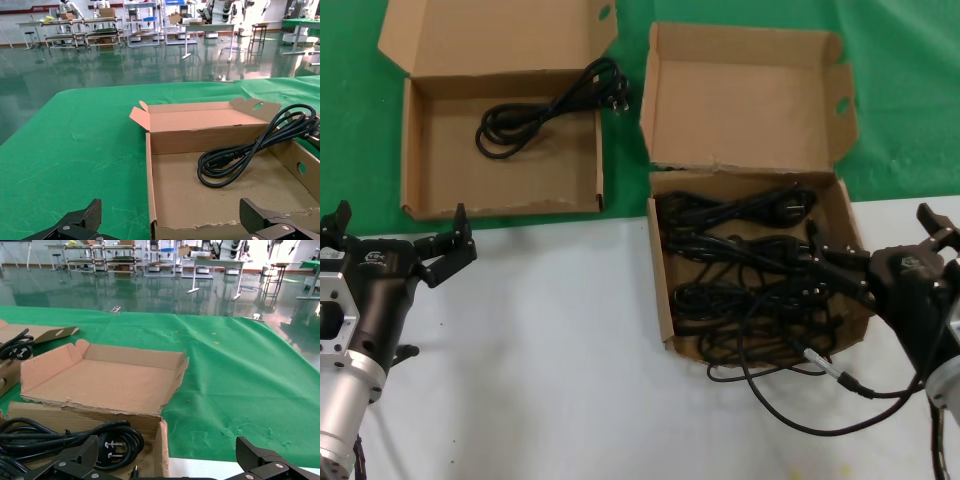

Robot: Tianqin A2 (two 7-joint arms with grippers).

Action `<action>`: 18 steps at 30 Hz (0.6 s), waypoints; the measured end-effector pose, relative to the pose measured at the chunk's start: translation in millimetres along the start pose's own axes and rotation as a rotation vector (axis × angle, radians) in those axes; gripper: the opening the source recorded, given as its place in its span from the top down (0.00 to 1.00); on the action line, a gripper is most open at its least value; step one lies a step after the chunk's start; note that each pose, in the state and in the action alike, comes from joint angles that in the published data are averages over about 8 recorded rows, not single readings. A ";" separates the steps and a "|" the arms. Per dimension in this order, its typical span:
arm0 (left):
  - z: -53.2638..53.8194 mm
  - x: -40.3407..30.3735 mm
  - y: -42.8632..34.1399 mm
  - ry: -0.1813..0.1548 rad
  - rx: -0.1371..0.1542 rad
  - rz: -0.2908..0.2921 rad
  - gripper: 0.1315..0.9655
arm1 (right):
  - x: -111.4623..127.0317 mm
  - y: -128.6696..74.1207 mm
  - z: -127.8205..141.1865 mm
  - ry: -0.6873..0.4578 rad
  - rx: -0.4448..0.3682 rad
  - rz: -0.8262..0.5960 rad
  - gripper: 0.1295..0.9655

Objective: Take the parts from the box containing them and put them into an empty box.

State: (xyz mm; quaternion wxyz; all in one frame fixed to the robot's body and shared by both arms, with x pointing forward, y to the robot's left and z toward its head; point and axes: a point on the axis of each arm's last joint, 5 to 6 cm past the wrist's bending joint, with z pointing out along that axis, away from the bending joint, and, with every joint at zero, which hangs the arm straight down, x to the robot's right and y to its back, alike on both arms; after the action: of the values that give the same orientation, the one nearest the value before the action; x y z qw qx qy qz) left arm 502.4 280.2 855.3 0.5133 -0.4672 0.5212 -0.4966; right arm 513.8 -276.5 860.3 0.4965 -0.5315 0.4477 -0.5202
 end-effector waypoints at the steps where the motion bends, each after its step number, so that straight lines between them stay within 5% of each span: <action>1: 0.0 0.0 0.0 0.000 0.000 0.000 0.00 | 0.0 0.0 0.0 0.000 0.000 0.000 0.00; 18: 0.0 0.0 0.0 0.000 0.000 0.000 0.00 | 0.0 0.0 0.0 0.000 0.000 0.000 0.00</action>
State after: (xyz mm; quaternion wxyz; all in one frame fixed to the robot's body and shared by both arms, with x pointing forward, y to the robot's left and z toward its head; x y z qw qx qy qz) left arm 502.4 280.2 855.3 0.5133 -0.4672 0.5212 -0.4966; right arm 513.8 -276.5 860.3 0.4965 -0.5315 0.4477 -0.5202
